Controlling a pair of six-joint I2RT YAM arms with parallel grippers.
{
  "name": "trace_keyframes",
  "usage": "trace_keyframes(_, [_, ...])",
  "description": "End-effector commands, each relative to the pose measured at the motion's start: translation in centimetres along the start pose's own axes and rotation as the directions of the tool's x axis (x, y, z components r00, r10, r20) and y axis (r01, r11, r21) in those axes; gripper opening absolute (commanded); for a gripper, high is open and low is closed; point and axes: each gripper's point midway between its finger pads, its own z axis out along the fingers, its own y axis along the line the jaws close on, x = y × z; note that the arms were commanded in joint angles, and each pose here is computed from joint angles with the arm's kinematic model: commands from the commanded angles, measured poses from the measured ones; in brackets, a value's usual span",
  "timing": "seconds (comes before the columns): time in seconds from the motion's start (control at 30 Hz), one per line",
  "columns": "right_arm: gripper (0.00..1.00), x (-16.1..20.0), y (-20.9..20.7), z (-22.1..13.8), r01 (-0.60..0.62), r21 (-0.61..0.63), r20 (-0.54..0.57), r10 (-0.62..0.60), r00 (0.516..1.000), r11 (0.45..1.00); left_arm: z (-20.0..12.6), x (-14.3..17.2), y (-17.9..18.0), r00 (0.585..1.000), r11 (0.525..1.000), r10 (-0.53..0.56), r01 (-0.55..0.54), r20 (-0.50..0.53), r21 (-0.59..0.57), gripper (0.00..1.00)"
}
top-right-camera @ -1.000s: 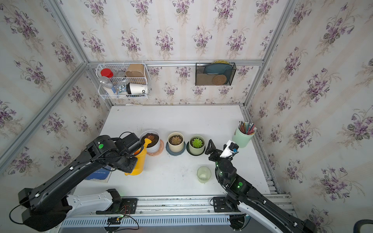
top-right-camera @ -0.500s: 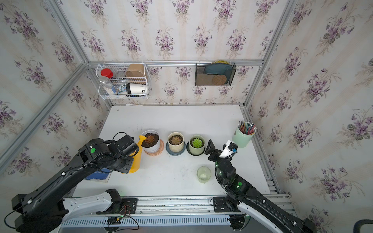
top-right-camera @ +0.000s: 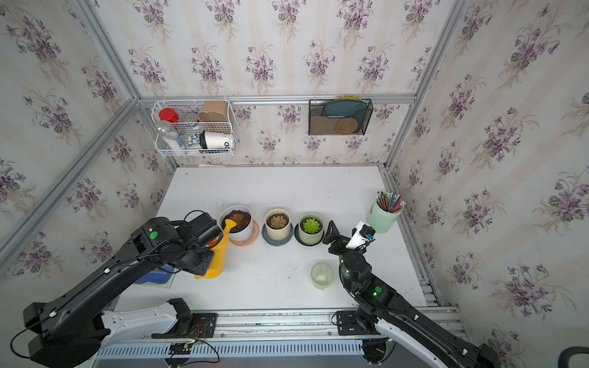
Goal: Water the succulent around the soil edge
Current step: Water the soil of the potted plant with water.
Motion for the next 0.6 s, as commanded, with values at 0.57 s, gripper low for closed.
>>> trace_keyframes(0.57, [0.98,-0.3,0.2,0.0,-0.02,-0.008,0.014,0.02,1.0,1.0,0.1,3.2,2.5,0.992,0.994,-0.015,0.0,-0.125,-0.113,0.0])
